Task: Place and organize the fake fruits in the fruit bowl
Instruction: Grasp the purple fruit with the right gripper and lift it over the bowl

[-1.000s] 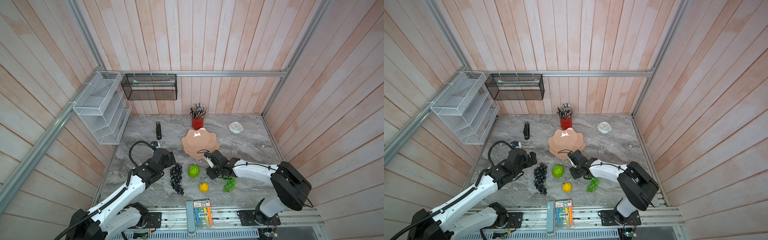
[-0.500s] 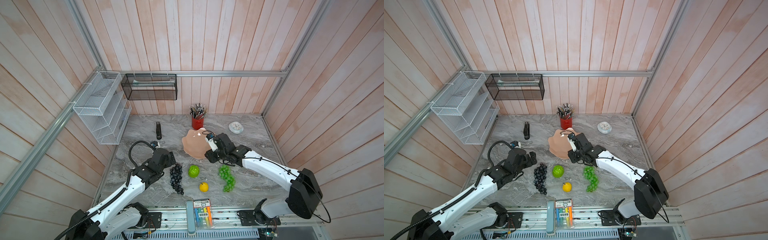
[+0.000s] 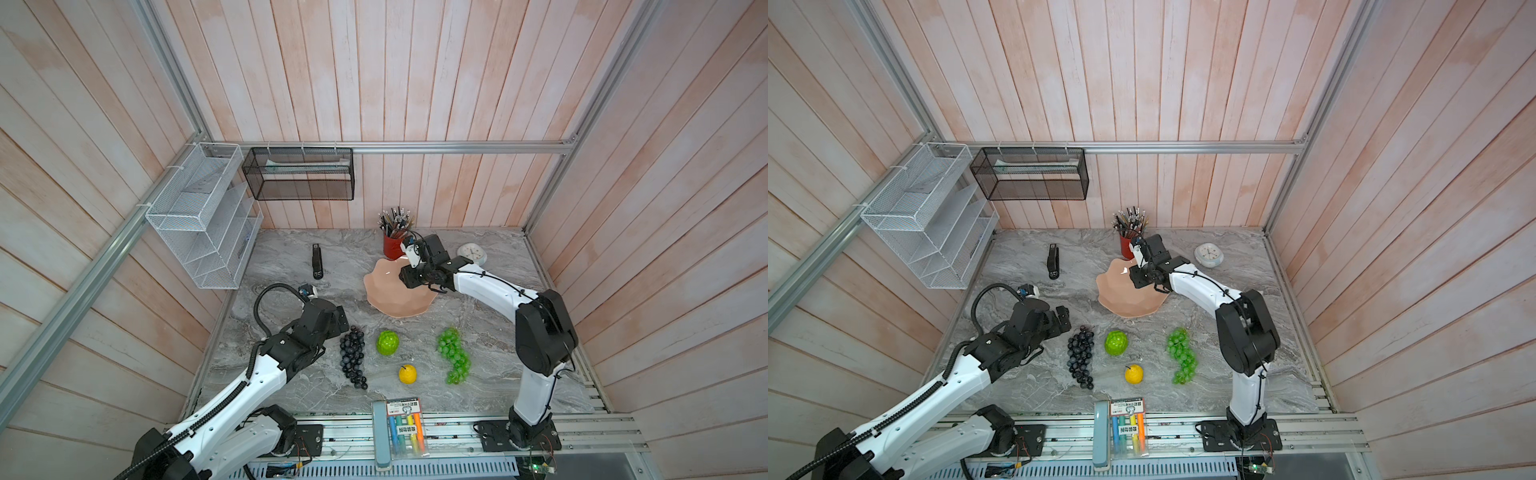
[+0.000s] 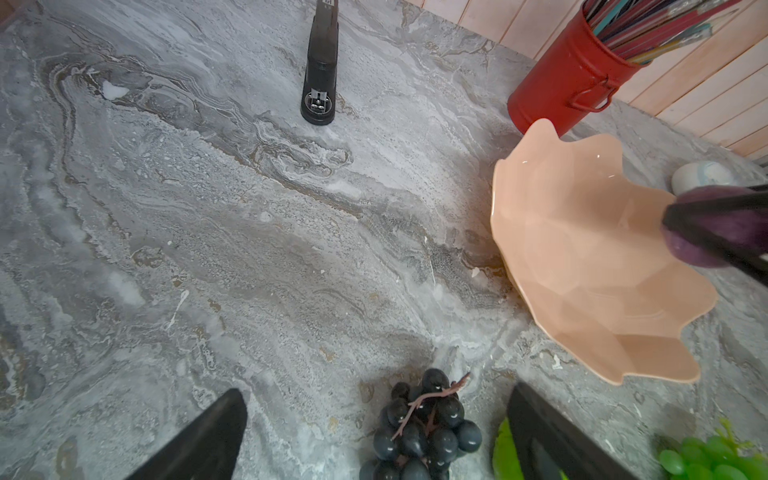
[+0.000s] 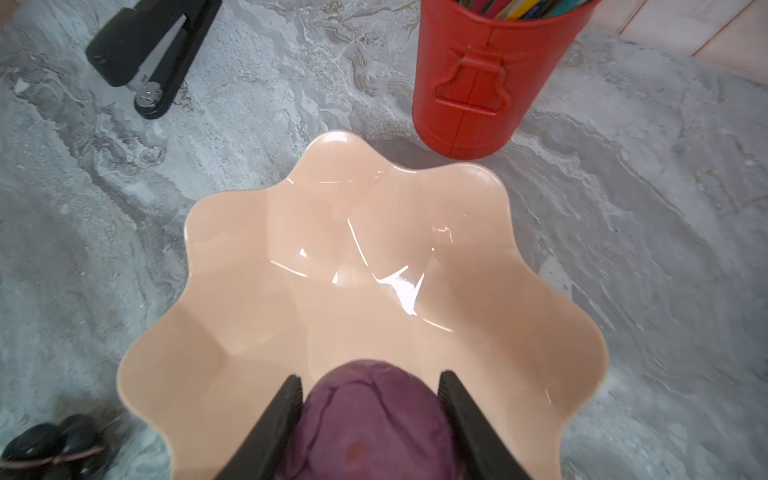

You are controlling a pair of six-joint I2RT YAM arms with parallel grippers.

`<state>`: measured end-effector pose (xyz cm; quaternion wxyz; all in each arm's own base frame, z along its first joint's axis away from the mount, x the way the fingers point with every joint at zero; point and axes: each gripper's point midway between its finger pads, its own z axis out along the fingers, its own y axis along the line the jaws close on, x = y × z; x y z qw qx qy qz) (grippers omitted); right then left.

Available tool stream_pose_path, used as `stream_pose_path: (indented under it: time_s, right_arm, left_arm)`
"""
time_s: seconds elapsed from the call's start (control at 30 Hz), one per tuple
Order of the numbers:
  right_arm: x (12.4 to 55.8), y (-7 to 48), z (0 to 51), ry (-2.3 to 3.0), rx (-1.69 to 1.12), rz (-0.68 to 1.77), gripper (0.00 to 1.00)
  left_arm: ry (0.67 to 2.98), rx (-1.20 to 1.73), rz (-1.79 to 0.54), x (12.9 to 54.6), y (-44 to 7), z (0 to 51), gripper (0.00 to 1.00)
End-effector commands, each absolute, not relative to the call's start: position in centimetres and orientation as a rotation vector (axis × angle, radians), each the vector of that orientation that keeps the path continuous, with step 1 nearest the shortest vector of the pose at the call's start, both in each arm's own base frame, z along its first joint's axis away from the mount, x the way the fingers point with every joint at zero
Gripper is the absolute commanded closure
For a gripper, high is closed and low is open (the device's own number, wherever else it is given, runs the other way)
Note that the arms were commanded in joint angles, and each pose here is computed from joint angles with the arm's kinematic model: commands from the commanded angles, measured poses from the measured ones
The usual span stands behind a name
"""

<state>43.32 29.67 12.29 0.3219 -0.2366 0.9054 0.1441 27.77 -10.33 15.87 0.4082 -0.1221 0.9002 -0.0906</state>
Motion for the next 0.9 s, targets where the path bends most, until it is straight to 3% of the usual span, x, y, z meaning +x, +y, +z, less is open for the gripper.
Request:
stream_pose_path:
  time_s: [0.0,0.53,0.87]
  right_arm:
    - [44.1,30.0,10.7,2.394,-0.656,0.347,0.66]
    - [46.0,29.9,5.7,2.432,-0.675,0.269,0.62]
    - [46.1,30.6,6.0,2.433,-0.695,0.283,0.44]
  left_arm:
    - [2.246,-0.319,-0.236,27.7,-10.2,17.4,0.00]
    - [2.275,-0.341,-0.236,27.4,-10.2,16.4,0.00]
    - [2.273,-0.321,-0.226,26.9,-9.9,17.5,0.00]
